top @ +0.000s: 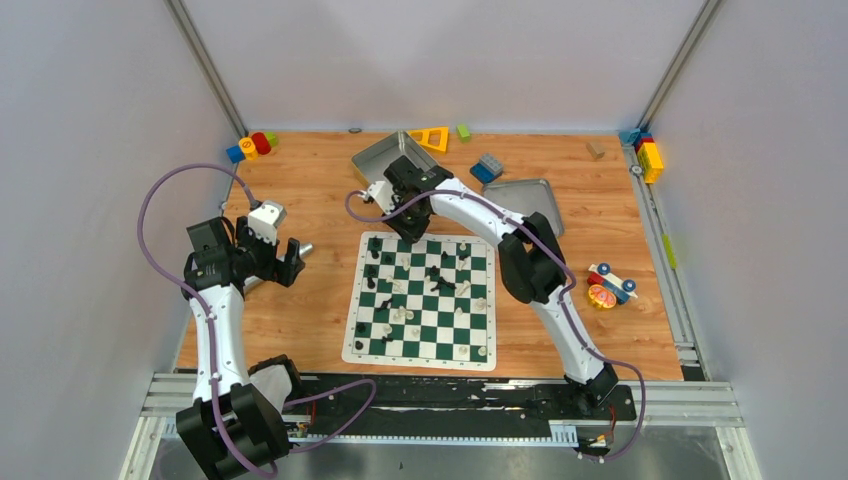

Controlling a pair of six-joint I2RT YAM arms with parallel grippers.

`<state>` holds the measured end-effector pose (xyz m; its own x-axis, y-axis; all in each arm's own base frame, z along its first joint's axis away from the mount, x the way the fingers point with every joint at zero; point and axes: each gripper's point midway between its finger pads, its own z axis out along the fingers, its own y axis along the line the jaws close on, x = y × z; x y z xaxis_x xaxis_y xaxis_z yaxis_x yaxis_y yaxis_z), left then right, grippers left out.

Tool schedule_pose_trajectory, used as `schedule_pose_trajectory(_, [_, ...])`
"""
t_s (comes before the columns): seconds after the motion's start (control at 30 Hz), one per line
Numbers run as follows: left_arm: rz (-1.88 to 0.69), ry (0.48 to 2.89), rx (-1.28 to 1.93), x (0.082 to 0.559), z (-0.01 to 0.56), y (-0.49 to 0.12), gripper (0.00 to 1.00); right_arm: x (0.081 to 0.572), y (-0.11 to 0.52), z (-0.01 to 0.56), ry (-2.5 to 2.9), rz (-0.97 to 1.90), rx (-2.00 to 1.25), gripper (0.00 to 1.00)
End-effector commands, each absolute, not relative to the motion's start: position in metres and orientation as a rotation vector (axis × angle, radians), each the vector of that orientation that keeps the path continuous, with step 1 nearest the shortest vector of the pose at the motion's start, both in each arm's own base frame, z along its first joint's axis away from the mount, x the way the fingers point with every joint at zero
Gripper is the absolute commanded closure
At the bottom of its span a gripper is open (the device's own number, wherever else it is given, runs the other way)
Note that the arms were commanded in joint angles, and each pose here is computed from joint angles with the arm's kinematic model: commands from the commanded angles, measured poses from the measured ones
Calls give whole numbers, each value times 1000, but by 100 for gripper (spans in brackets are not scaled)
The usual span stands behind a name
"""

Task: Set up the chess pieces on the board
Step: Pick up the chess piece from the chessboard, then place the chess piece on the chessboard.

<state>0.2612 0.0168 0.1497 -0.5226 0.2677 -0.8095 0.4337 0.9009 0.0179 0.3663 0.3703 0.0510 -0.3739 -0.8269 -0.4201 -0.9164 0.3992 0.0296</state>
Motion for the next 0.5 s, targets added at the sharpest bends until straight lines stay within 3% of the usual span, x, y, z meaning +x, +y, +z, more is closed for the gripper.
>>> schedule_pose_trajectory(0.0, [-217, 2128, 511, 262, 153, 18, 0, 379, 386, 64, 2253, 373, -1505, 94])
schedule_pose_trajectory(0.47, [-218, 2133, 511, 262, 152, 18, 0, 384, 415, 63, 2189, 406, -1519, 94])
